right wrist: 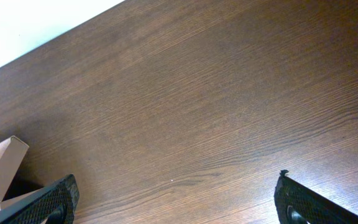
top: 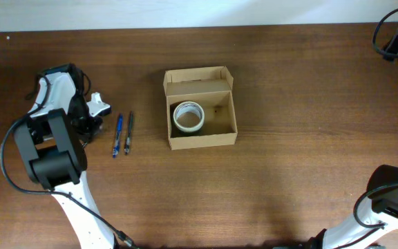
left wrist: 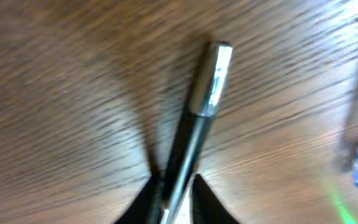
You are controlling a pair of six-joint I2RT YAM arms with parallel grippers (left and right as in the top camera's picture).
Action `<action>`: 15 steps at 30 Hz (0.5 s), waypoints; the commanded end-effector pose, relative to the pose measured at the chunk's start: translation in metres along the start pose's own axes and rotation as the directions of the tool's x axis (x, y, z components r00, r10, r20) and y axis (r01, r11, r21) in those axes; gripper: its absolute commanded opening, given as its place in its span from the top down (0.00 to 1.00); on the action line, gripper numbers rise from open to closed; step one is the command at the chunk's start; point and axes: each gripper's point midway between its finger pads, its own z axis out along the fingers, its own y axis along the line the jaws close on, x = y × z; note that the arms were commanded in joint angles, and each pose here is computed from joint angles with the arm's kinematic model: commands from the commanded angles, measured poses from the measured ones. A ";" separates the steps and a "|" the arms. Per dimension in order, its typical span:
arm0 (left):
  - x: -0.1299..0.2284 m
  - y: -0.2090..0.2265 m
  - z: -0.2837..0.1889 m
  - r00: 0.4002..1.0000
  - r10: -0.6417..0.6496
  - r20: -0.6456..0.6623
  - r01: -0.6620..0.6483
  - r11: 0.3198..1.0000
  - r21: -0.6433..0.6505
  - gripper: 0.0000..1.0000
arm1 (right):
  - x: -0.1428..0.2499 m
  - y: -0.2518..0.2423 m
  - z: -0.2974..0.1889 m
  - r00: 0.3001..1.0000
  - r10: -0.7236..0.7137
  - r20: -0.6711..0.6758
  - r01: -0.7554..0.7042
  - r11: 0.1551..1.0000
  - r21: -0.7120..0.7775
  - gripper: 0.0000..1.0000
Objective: Pack container
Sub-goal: 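Lower the left gripper onto the leftmost black pen and grasp it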
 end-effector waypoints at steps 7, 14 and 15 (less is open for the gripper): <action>-0.009 -0.001 0.020 0.999 0.027 0.023 -0.028 0.999 0.033 0.55 | 0.000 0.001 -0.003 1.000 0.000 0.006 0.000 1.000 -0.010 0.01; -0.026 0.008 0.019 0.985 -0.145 0.090 0.144 0.989 0.008 0.55 | 0.000 0.001 -0.003 1.000 0.000 0.006 0.000 1.000 -0.010 0.01; -0.028 0.003 0.019 0.983 -0.155 0.100 0.152 0.988 0.038 0.56 | 0.000 0.001 -0.003 1.000 0.000 0.006 0.000 1.000 -0.010 0.01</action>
